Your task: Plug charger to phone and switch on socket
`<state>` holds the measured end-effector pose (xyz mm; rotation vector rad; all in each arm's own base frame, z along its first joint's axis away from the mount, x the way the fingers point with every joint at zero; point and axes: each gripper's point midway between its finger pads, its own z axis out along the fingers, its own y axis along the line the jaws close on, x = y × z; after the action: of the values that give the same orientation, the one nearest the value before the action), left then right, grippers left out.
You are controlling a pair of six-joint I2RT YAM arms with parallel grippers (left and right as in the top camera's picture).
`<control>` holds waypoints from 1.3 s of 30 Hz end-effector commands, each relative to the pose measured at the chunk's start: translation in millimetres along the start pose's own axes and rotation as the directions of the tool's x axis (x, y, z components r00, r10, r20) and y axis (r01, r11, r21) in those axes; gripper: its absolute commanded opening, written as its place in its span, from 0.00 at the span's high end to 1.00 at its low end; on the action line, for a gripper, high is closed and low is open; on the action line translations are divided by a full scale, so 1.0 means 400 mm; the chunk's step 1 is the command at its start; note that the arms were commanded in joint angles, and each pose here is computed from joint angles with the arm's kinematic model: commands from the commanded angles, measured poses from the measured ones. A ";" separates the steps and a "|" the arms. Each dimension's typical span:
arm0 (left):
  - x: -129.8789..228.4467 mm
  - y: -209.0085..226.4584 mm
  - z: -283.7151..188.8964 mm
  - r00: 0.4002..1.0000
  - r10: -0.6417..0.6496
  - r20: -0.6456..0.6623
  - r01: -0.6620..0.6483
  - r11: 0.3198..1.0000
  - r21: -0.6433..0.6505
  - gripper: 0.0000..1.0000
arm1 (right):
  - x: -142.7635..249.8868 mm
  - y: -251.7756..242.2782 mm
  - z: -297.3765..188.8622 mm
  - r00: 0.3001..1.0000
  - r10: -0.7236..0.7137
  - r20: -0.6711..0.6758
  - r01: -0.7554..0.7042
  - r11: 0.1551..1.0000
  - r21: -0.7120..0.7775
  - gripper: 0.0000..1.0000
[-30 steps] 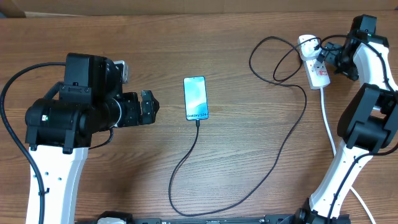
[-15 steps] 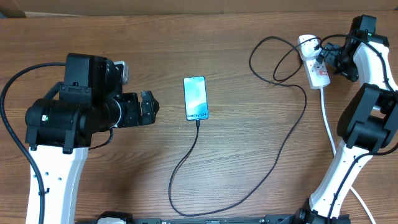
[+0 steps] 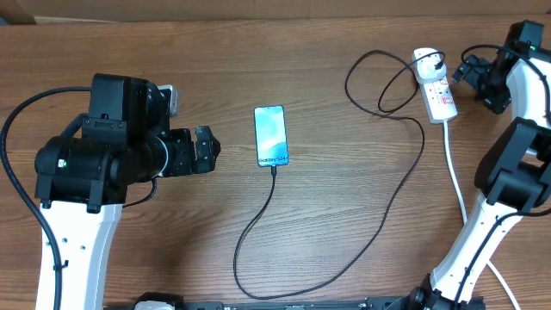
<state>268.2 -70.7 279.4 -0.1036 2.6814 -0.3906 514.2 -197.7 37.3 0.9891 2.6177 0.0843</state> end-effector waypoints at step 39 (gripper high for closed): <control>-0.005 -0.005 -0.006 1.000 0.022 0.018 -0.022 1.000 0.007 0.01 | 0.056 0.033 0.061 0.996 -0.041 -0.073 0.040 0.999 -0.021 0.00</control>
<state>270.6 -71.0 280.7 -0.1016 2.6699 -0.3922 517.9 -183.7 20.0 0.9787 2.6508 0.1140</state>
